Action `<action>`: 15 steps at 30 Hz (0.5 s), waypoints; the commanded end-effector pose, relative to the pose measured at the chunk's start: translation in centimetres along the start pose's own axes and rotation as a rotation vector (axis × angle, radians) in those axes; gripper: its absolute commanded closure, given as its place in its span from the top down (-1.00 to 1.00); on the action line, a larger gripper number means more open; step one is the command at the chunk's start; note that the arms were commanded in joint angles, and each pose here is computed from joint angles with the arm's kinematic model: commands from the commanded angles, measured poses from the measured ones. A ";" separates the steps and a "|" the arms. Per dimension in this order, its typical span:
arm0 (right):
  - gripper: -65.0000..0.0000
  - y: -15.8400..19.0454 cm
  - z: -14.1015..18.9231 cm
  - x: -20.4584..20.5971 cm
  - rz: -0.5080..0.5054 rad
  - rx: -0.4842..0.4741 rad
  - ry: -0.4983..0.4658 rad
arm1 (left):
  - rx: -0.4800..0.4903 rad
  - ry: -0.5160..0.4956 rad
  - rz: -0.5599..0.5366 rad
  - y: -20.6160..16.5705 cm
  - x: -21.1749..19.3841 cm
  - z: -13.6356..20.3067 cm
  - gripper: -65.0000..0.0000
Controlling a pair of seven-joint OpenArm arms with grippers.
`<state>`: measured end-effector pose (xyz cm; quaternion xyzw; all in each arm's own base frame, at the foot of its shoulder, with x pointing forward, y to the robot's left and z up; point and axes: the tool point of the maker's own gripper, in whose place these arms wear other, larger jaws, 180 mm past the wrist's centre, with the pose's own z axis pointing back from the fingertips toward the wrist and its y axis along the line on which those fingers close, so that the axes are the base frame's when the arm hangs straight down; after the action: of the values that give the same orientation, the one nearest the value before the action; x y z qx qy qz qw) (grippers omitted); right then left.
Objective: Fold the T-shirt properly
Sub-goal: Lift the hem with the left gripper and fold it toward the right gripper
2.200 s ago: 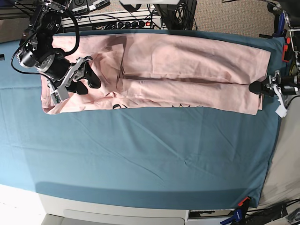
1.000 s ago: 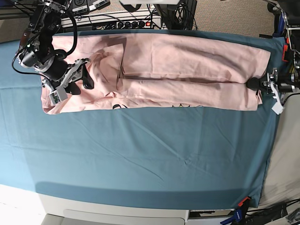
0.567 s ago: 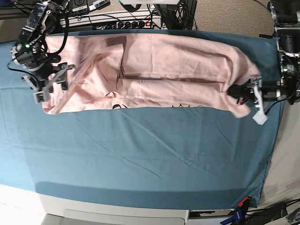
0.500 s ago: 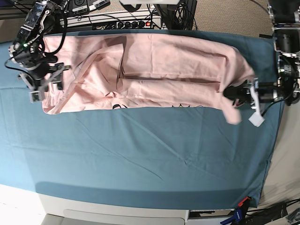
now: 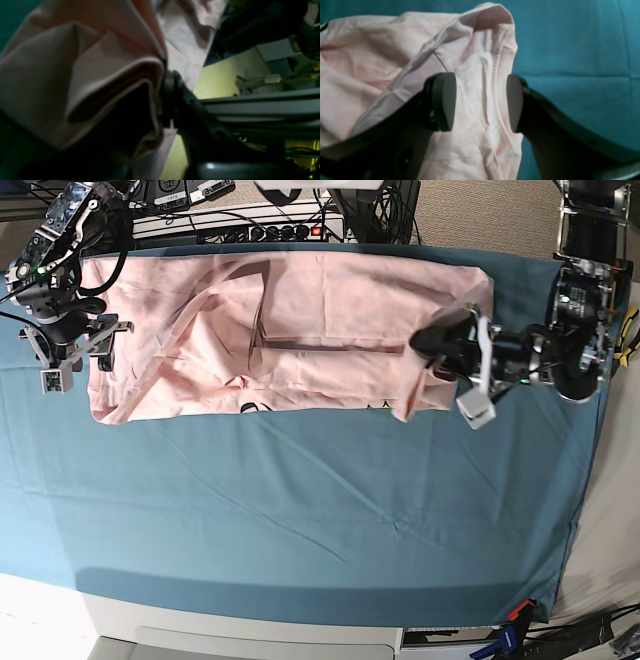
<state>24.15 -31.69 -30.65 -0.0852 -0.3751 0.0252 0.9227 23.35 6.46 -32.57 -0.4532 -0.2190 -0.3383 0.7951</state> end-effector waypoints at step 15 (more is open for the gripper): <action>-0.01 -0.7 0.2 1.1 0.002 -0.020 -0.048 | -0.069 -0.231 -0.042 -3.1 6.4 -6.8 -1.00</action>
<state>24.28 -31.81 -30.72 -0.0848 -0.3791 0.0223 0.9212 24.83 -2.56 -31.65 -0.5009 -0.2806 -0.3078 0.7587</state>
